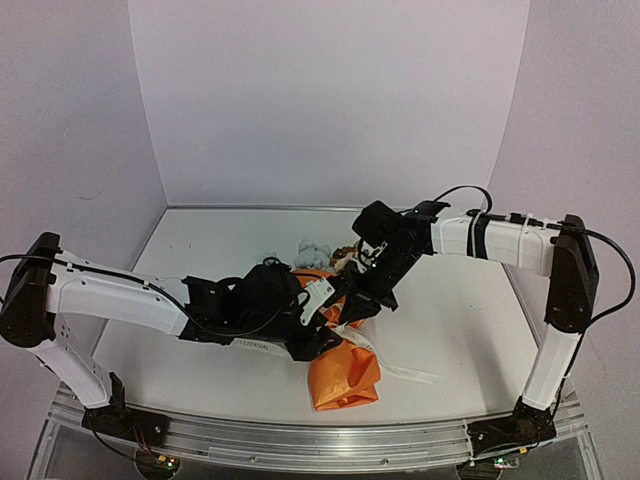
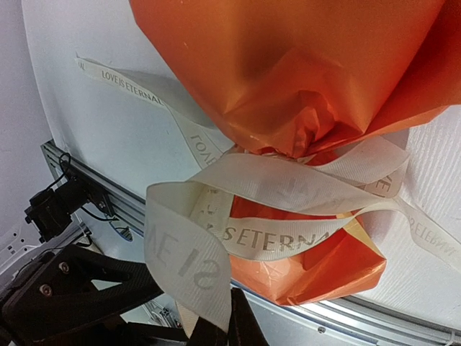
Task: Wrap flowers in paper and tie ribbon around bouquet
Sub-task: Cross the half-tied ribbon over the folded bouquet.
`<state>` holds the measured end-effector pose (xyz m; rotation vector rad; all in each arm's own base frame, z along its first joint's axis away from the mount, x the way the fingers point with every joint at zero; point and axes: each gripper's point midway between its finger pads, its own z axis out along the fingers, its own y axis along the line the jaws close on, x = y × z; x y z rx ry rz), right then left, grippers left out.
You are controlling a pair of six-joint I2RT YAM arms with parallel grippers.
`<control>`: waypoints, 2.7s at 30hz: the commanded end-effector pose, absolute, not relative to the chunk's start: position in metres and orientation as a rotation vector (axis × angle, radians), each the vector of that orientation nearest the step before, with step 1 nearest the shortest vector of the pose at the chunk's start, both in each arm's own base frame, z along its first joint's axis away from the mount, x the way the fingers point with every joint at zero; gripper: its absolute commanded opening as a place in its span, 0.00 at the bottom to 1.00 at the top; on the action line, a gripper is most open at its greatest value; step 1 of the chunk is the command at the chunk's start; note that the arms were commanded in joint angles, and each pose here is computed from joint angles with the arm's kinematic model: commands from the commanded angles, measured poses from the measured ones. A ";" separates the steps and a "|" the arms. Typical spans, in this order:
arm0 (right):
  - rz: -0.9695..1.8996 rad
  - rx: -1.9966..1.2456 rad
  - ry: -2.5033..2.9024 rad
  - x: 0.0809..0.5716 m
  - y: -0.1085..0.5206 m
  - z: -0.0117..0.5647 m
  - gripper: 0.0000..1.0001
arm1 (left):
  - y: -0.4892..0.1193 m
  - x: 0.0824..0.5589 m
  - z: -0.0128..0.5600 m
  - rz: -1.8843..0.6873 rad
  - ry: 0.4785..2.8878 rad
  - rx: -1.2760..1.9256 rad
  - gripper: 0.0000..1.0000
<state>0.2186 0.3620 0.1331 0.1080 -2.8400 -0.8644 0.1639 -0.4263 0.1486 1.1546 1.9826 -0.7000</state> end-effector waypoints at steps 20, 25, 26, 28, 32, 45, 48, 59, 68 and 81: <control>-0.907 0.189 -2.896 0.213 0.357 0.161 0.05 | -0.453 0.180 0.161 -0.649 1.905 1.197 0.04; -0.900 0.297 -2.973 0.213 0.343 0.168 0.20 | -0.443 0.189 0.172 -0.670 1.904 1.083 0.00; -0.890 0.320 -2.990 0.212 0.339 0.168 0.24 | -0.440 0.193 0.176 -0.682 1.898 1.044 0.00; -0.872 0.378 -3.029 0.211 0.329 0.168 0.33 | -0.434 0.198 0.184 -0.702 1.888 0.985 0.00; -0.861 0.490 -3.108 0.212 0.316 0.166 0.49 | -0.423 0.206 0.187 -0.729 1.901 0.909 0.00; -1.099 1.302 -3.256 0.235 0.327 0.120 0.60 | -0.413 0.217 0.198 -0.801 1.911 0.813 0.00; -1.097 1.407 -3.214 0.238 0.335 0.117 0.61 | -0.412 0.218 0.198 -0.802 1.914 0.808 0.00; -1.181 1.541 -3.059 0.234 0.356 0.100 0.63 | -0.409 0.221 0.197 -0.818 1.924 0.806 0.00; -1.228 1.433 -3.037 0.225 0.355 0.097 0.57 | -0.409 0.224 0.197 -0.820 1.931 0.806 0.00; -1.271 1.307 -3.004 0.215 0.355 0.093 0.40 | -0.410 0.224 0.196 -0.822 1.937 0.811 0.00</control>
